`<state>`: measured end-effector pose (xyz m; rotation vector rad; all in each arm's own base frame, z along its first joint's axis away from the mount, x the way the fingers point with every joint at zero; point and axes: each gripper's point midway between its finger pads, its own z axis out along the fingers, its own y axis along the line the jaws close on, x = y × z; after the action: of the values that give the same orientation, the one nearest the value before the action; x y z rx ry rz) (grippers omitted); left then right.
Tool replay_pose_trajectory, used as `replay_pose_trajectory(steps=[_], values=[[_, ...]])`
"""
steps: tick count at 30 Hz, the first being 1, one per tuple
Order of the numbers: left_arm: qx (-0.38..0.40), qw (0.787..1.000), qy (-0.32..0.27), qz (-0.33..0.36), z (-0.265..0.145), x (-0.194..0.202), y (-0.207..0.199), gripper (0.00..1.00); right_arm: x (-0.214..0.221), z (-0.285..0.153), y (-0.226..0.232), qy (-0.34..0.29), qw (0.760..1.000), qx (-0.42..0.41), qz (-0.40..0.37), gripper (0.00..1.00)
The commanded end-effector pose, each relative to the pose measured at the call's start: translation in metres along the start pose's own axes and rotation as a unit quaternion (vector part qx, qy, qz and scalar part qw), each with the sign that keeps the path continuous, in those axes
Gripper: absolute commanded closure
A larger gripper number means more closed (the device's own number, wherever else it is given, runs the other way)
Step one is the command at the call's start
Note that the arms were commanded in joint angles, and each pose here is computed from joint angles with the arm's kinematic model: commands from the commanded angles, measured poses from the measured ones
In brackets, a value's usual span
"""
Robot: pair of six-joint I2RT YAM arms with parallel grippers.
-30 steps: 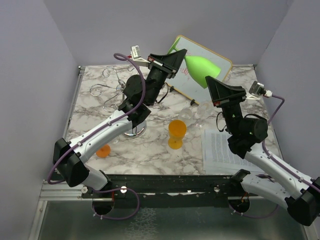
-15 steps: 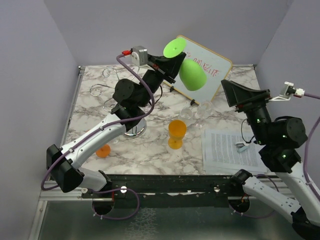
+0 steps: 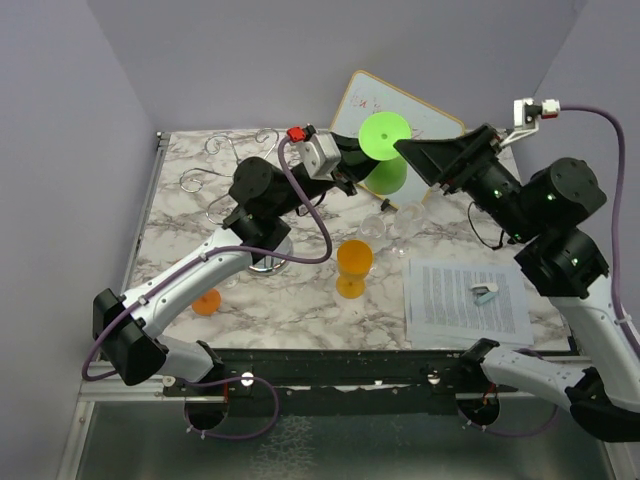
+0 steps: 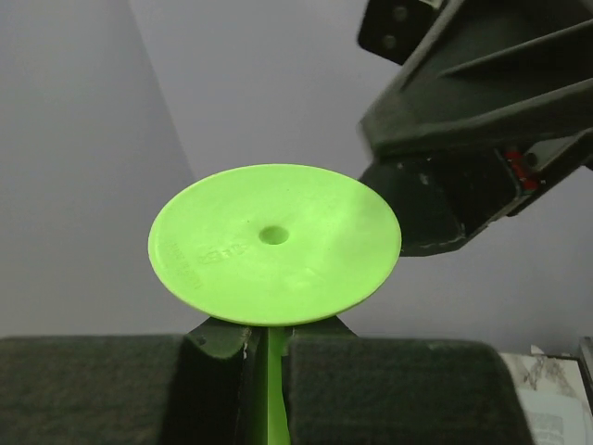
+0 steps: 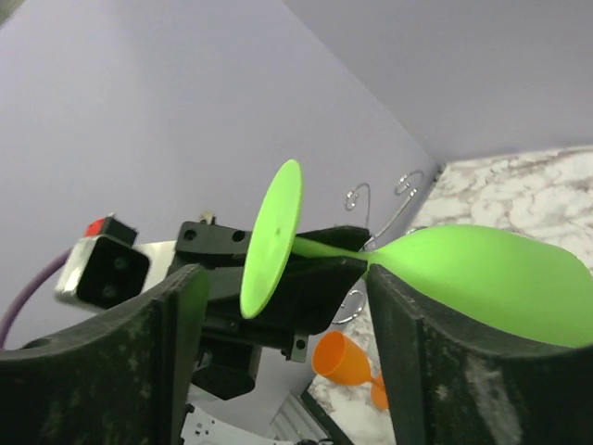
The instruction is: Place the wine glass upside down on the wine glass rack
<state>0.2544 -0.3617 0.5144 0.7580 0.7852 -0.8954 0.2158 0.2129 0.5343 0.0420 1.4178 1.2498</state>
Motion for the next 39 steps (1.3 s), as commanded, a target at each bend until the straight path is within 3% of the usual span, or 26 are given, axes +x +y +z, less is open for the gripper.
replay_pose_trajectory(steps=[1,4,11,15,18,22,30,33,39], values=[[0.062,0.998,0.016,0.022,-0.005,0.008,-0.021,1.0,0.021,0.011,-0.005,0.06,0.997,0.023,0.031,0.3],[0.068,0.997,0.027,0.023,-0.008,0.012,-0.024,1.0,0.027,0.019,-0.014,0.068,0.996,0.04,0.044,0.39],[0.067,0.997,0.038,0.027,-0.013,0.014,-0.025,1.0,0.025,0.021,-0.02,0.048,0.995,0.054,0.069,0.72],[0.067,0.996,0.044,0.024,-0.016,0.017,-0.026,1.0,0.019,0.018,-0.02,0.038,0.994,0.062,0.076,0.78],[0.068,0.996,0.047,0.022,-0.017,0.015,-0.026,1.0,0.018,0.015,-0.019,0.037,0.994,0.066,0.078,0.76],[0.069,0.996,0.053,0.023,-0.021,0.015,-0.028,1.0,0.02,0.013,-0.024,0.045,0.994,0.077,0.069,0.45],[0.063,0.994,0.076,0.036,-0.028,0.028,-0.026,1.0,0.011,0.006,-0.031,0.031,0.995,0.097,0.023,0.2],[0.063,0.994,0.075,0.044,-0.028,0.025,-0.025,1.0,0.013,0.006,-0.036,0.031,0.994,0.102,0.014,0.25],[0.079,0.993,0.072,0.048,-0.028,0.024,-0.03,1.0,0.027,0.01,-0.029,0.051,0.995,0.074,0.045,0.6]])
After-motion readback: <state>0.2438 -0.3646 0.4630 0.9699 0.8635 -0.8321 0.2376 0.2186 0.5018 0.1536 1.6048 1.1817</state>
